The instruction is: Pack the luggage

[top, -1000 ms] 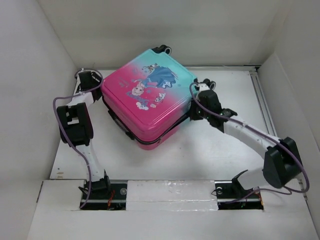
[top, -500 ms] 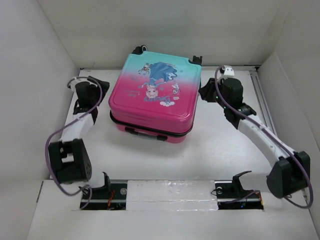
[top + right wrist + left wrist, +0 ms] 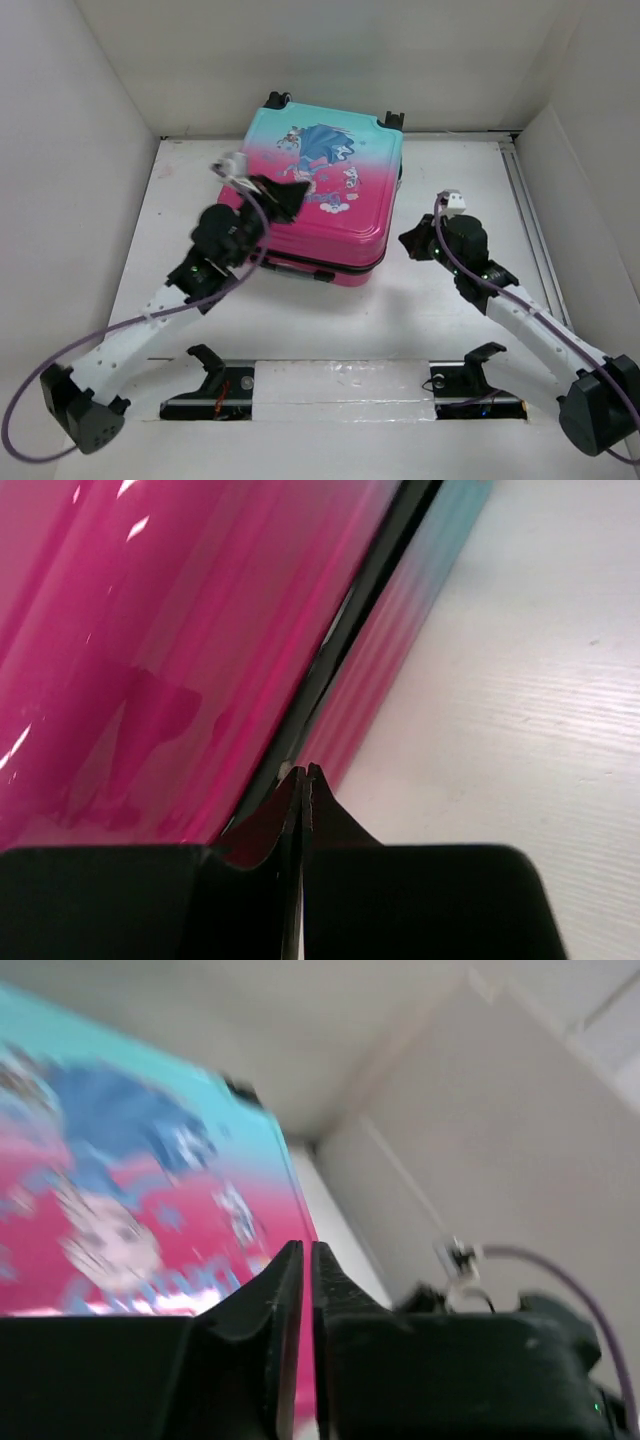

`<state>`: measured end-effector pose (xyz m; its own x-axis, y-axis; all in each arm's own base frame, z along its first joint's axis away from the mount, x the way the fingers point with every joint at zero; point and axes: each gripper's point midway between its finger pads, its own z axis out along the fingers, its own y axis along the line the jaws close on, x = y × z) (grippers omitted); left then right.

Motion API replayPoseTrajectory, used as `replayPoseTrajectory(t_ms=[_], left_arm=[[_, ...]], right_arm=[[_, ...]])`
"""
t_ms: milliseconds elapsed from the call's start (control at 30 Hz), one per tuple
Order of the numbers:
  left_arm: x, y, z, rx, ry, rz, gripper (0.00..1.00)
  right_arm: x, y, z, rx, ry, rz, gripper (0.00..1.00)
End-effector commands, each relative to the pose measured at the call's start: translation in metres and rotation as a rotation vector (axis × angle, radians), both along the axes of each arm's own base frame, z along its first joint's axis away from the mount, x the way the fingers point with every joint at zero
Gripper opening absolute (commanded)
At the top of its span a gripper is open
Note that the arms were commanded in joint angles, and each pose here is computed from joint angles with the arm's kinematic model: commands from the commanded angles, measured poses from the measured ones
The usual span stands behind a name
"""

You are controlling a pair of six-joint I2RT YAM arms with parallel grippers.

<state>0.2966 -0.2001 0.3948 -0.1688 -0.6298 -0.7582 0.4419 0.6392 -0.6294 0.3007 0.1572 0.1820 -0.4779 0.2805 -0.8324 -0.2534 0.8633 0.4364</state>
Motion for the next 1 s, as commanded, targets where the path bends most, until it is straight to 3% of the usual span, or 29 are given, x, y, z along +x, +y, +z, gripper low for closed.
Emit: replayPoseTrajectory(t_ms=[0,67,100,167,267,300,433,500,567,633,733,833,967], left_arm=[[-0.034,-0.06,-0.063,0.203,0.071,-0.103,0.02],[-0.044,-0.063,-0.065,0.245,0.055,-0.027,0.0],[-0.07,-0.084,-0.068,0.267,0.036,-0.091,0.0],[-0.085,-0.091,-0.075,0.285,0.034,-0.089,0.0],[-0.097,-0.096,-0.125,0.301,0.129,-0.119,0.0],[-0.101,-0.09,-0.167,0.346,0.19,-0.119,0.0],[-0.112,-0.062,-0.244,0.26,0.383,-0.059,0.0],[-0.116,-0.049,-0.245,0.141,0.411,-0.046,0.0],[-0.117,-0.031,-0.255,0.115,0.424,-0.008,0.0],[-0.118,-0.016,-0.27,0.121,0.474,0.046,0.0],[-0.118,-0.009,-0.277,0.132,0.463,0.06,0.13],[-0.117,-0.017,-0.275,0.131,0.442,0.041,0.25],[-0.113,-0.033,-0.273,0.165,0.444,0.023,0.26]], right_arm=[[-0.018,0.035,-0.007,0.017,0.02,0.141,0.0],[-0.022,0.051,-0.013,0.016,0.029,0.193,0.0],[-0.026,0.066,-0.001,0.032,0.003,0.241,0.0],[-0.025,0.079,0.004,0.031,-0.014,0.275,0.0],[-0.018,0.097,0.014,0.016,-0.036,0.308,0.0],[-0.013,0.098,0.016,0.014,-0.037,0.299,0.0],[-0.003,0.1,0.015,-0.029,-0.028,0.262,0.0],[-0.005,0.089,0.009,-0.04,-0.02,0.215,0.0],[-0.014,0.077,-0.01,-0.07,-0.002,0.181,0.04],[-0.022,0.069,-0.01,-0.051,-0.024,0.166,0.15],[-0.034,0.066,-0.027,-0.034,-0.03,0.196,0.3],[-0.028,0.063,-0.028,-0.034,-0.06,0.202,0.37],[-0.019,0.058,-0.023,-0.044,-0.143,0.259,0.42]])
